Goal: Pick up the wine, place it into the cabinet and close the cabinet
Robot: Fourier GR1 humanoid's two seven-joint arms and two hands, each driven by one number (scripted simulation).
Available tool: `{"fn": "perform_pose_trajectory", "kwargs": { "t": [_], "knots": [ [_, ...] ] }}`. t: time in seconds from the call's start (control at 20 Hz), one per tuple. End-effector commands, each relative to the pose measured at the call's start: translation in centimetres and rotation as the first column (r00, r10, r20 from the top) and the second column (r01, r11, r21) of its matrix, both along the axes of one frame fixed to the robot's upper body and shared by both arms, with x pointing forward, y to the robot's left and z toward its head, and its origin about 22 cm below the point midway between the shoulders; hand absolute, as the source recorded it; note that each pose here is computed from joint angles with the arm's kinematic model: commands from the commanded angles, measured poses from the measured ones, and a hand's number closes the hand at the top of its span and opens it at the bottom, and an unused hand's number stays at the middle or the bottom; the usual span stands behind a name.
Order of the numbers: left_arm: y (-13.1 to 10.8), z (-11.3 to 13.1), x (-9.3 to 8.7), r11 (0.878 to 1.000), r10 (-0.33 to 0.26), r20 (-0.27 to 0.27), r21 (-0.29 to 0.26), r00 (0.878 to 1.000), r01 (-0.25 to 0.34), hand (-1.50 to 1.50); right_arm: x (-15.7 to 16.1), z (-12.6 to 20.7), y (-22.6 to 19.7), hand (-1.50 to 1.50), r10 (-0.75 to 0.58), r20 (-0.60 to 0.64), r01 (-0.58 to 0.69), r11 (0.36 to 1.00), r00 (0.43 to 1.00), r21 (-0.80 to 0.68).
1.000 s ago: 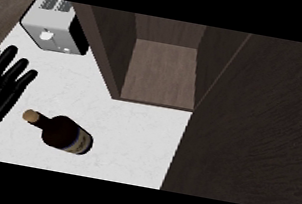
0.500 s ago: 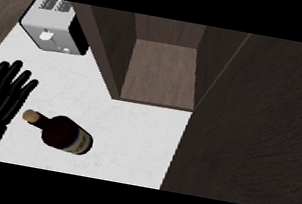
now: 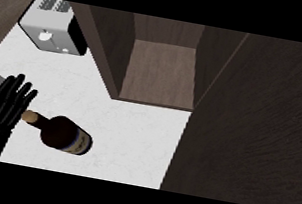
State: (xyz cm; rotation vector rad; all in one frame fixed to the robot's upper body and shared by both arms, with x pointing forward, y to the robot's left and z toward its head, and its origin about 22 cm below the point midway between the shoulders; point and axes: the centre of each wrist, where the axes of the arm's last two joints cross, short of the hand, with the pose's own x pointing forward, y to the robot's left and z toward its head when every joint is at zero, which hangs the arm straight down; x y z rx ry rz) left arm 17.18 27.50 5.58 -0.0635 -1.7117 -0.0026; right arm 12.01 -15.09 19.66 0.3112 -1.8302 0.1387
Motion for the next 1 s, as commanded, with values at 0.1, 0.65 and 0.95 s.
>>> {"fn": "perform_pose_trajectory", "kwargs": {
  "t": [0.1,0.65,0.95],
  "knots": [
    [2.1,-4.0,-0.8,1.000,0.013,-0.037,0.001,0.999,-0.013,-1.50,-2.9,2.0,-1.8,-1.50,-0.076,0.106,0.077,0.997,0.991,-0.005],
    [2.1,-7.9,0.9,1.000,0.007,-0.075,0.012,0.997,-0.007,-1.50,-3.1,2.2,-1.8,-1.50,-0.075,0.110,0.077,0.997,0.991,-0.007],
    [2.5,-11.4,1.9,0.998,0.049,-0.079,0.031,0.996,-0.047,-1.50,-3.8,2.1,-1.6,-1.50,-0.061,0.090,0.061,0.998,0.994,0.001]
  ]
}}
